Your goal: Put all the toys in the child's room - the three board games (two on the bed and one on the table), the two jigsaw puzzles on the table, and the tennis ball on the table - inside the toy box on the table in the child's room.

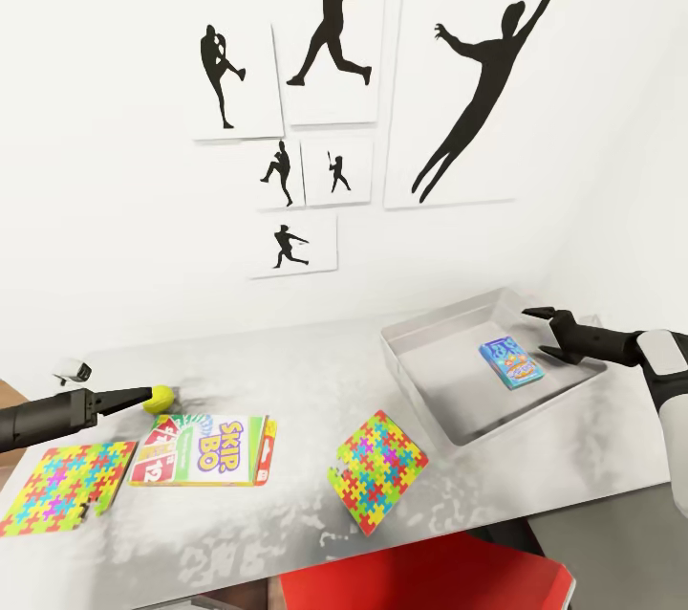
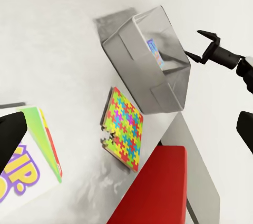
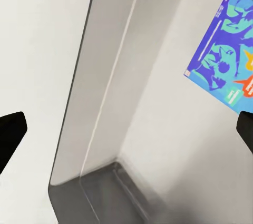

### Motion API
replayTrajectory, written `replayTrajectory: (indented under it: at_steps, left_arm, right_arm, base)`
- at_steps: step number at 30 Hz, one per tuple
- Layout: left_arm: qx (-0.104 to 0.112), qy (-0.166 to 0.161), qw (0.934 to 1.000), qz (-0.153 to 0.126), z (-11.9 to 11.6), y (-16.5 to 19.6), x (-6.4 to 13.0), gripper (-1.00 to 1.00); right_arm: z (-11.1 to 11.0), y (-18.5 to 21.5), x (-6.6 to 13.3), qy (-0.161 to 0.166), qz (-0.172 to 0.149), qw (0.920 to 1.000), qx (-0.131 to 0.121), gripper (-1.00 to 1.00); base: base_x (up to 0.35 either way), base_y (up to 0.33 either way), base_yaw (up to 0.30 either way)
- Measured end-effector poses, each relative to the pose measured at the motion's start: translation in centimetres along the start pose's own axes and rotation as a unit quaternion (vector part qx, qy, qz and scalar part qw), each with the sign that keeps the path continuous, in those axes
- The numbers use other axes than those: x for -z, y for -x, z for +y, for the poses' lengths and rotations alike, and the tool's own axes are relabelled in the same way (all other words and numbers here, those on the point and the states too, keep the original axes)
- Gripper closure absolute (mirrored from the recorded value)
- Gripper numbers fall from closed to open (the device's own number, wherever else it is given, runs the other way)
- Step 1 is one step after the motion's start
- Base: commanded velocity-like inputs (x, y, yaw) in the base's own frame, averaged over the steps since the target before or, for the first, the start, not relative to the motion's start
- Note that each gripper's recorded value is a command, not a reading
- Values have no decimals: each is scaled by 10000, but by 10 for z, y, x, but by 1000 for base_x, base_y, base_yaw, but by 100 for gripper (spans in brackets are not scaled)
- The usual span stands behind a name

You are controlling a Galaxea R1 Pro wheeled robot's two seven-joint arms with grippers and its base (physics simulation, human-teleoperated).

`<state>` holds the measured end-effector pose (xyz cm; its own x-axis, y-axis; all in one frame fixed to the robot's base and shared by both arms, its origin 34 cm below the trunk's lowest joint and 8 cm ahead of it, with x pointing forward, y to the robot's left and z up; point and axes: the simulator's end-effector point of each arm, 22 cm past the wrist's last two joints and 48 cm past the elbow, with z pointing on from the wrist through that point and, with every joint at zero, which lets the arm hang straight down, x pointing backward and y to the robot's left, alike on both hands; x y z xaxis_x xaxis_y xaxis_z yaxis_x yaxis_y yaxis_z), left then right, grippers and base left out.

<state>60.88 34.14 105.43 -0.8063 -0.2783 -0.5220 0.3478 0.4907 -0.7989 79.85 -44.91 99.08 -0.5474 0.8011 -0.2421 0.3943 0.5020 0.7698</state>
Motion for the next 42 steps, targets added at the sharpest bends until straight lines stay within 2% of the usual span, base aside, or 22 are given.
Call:
replayTrajectory:
  at_steps: [14, 18, 27, 30, 37, 42]
  left_arm:
    - [-1, -2, 10000, -4, 0, 0, 0, -100]
    - [-5, -5, 10000, -9, 0, 1, 1, -100]
    - [-53, -21, 10000, -39, -5, 3, 3, -100]
    - [-71, -27, 10000, -51, -7, 4, 3, -100]
    - [-119, -39, 9999, -77, -11, 6, 6, -100]
    - [-152, -50, 9998, -97, -15, 8, 7, -100]
  right_arm:
    - [2, -2, -1, 55, 35, 10000, -10, -100]
    - [7, -2, 0, 185, 33, 9998, -11, -100]
    - [44, -2, 9, 953, 11, 9954, 46, -100]
    - [59, 5, 17, 1171, -78, 9930, 164, -100]
    - [102, 9, 46, 1925, -165, 9799, 488, -100]
    - [105, -5, 61, 2278, -86, 9720, 567, -100]
  base:
    - [-22, 0, 0]
    - [-11, 0, 0]
    - [-2, 0, -1]
    - [0, 0, -49]
    - [0, 0, -98]
    - [0, 0, -117]
